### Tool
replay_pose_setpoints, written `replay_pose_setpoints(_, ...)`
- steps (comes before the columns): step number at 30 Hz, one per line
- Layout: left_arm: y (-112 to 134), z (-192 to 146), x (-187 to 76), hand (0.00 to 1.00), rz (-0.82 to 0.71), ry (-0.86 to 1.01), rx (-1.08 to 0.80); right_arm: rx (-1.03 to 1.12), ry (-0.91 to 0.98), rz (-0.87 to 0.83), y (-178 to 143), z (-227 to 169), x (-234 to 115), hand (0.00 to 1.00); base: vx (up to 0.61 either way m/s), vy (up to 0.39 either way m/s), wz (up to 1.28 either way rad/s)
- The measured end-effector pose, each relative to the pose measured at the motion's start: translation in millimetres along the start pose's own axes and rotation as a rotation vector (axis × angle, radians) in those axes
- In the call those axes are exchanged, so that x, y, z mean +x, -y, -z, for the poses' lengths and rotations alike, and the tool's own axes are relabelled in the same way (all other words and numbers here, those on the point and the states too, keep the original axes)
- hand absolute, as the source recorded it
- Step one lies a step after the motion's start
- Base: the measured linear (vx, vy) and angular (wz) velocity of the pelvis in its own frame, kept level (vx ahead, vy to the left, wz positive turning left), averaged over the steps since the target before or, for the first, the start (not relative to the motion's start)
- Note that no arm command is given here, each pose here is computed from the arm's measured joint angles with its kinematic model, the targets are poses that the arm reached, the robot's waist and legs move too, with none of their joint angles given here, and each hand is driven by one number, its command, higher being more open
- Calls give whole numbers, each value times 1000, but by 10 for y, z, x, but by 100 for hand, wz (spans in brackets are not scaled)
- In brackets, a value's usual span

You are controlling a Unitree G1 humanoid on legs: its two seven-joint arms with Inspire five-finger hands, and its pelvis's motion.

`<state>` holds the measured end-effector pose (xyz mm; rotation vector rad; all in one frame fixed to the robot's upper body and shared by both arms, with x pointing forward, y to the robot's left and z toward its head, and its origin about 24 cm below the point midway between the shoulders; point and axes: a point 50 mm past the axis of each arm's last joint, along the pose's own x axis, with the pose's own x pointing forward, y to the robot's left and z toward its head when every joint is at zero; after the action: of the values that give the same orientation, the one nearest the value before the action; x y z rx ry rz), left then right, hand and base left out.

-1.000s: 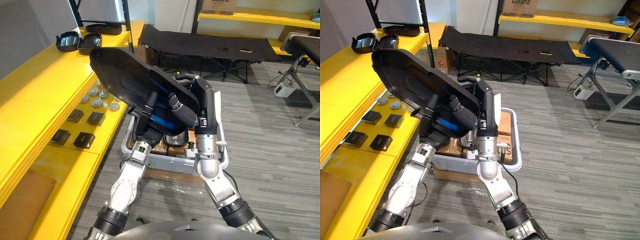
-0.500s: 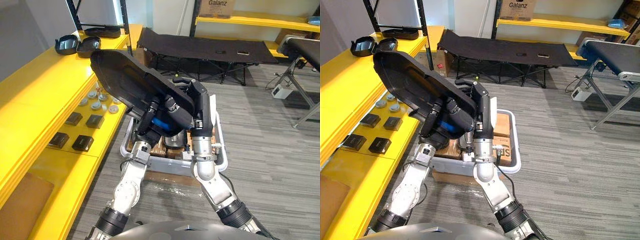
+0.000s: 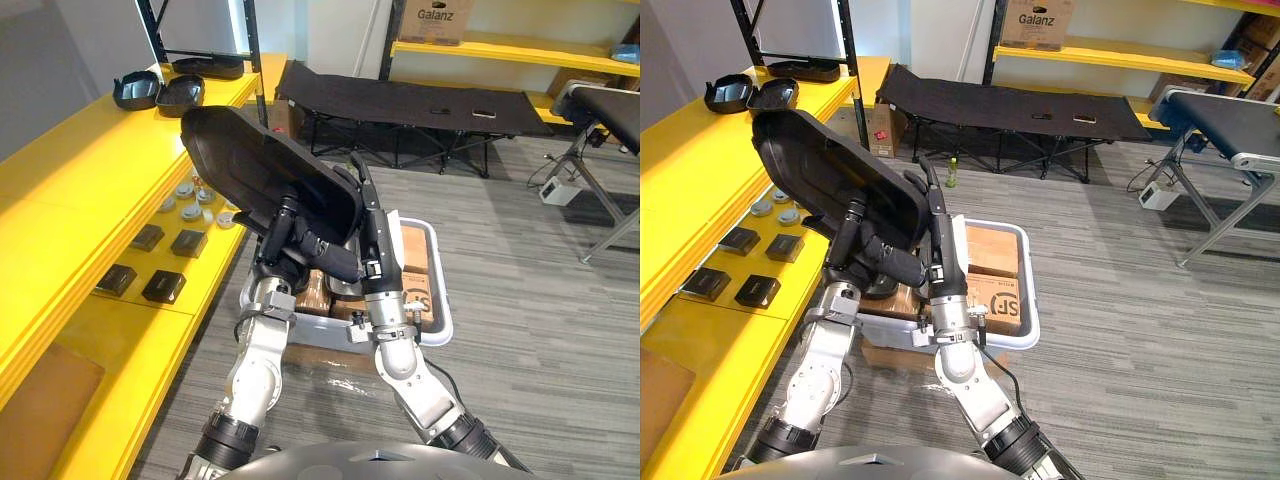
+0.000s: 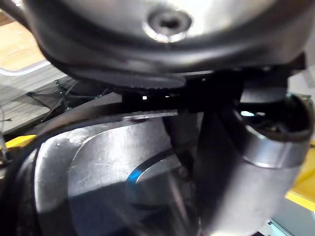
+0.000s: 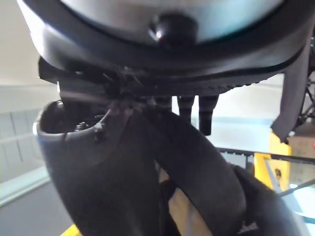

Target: Walk over and take three plastic housings, then place them on the shelf

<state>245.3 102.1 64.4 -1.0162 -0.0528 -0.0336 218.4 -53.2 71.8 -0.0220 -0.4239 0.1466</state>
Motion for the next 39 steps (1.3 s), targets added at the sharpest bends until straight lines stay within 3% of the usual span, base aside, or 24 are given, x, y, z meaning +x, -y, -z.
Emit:
replay_pose_setpoints(7,-128,-276,-41,0,-240,259,561,-45,-159,-17,14,214,-168,100,0,0,0)
replay_pose_setpoints(14,-301,-621,-143,0,-463,508,896,-54,-199,-52,3,278,-254,100,0,0,0)
replay_pose_setpoints(20,-235,-723,-170,0,-434,587,1005,4,-237,-40,46,307,-272,100,0,0,-4)
replay_pose_setpoints(29,-317,-834,-506,0,-343,551,996,40,-302,124,779,314,-330,100,7,6,-8)
replay_pose_setpoints(34,-99,-1032,-632,0,-232,661,970,160,-310,159,911,312,-326,100,-5,1,3)
replay_pose_setpoints(39,60,-1242,-783,0,-174,783,1001,209,-287,85,850,276,-218,100,-9,1,32)
